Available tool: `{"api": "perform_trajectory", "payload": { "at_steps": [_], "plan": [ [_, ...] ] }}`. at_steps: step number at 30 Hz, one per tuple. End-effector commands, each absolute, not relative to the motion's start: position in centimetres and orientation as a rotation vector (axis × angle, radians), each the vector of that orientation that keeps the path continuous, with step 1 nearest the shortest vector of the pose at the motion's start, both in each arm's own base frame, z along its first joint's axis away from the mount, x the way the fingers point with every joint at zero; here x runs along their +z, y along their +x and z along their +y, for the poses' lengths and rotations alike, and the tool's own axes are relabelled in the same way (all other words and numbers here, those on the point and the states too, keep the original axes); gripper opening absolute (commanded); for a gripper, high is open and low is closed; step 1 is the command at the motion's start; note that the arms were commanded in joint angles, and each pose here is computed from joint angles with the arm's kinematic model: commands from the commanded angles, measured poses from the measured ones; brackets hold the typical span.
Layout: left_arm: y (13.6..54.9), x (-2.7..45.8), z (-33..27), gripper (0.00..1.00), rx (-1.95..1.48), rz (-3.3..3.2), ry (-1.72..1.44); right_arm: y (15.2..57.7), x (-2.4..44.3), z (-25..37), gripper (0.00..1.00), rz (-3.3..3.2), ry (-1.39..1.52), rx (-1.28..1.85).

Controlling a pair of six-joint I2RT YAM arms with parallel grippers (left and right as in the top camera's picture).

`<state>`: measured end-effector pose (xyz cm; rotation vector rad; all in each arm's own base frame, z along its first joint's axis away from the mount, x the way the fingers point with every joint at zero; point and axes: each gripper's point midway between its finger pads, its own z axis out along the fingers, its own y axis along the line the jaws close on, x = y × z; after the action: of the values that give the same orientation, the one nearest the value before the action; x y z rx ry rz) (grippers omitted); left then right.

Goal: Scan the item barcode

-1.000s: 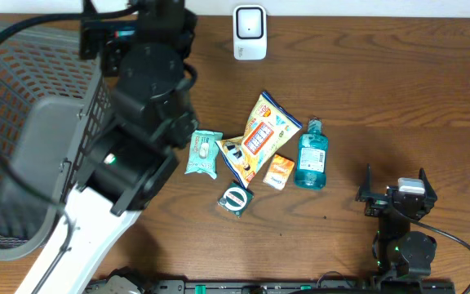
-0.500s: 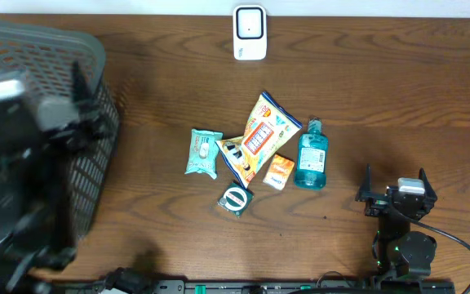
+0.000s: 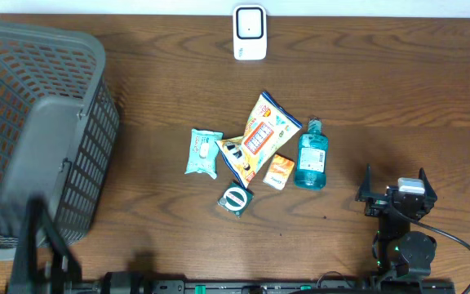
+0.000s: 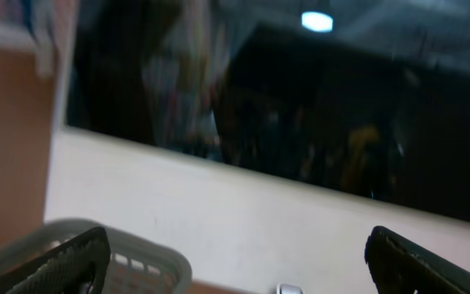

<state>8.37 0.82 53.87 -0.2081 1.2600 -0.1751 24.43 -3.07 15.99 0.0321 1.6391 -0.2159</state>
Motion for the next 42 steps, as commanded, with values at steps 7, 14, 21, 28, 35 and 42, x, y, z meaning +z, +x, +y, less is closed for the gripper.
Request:
{"api": "perform_trajectory", "payload": {
  "at_steps": [7, 14, 21, 28, 35, 42],
  "plan": [
    [-1.2, 58.7, -0.6, 0.98, -0.157, 0.889, -0.151, 24.4, 16.0, -3.0, 0.99, 1.638, 0.025, -0.22],
    [-0.6, 58.0, -0.5, 0.98, -0.157, 0.897, -0.153, 24.4, 16.0, -3.0, 0.99, 1.638, 0.025, -0.22],
    [-0.4, 54.2, -0.5, 0.98, -0.243, 0.853, -0.184, 24.4, 16.0, -3.0, 0.99, 1.638, 0.025, -0.22],
    [2.3, 51.2, -1.3, 0.98, -0.303, 0.884, -0.144, 24.4, 16.0, -3.0, 0.99, 1.638, 0.025, -0.22],
    [8.1, 46.9, -3.0, 0.98, -0.372, 1.015, -0.047, 24.4, 16.0, -3.0, 0.99, 1.638, 0.025, -0.22],
    [14.7, 40.4, -1.3, 0.98, -0.349, 1.152, -0.142, 24.4, 16.0, -3.0, 0.99, 1.638, 0.025, -0.22]
  ]
}}
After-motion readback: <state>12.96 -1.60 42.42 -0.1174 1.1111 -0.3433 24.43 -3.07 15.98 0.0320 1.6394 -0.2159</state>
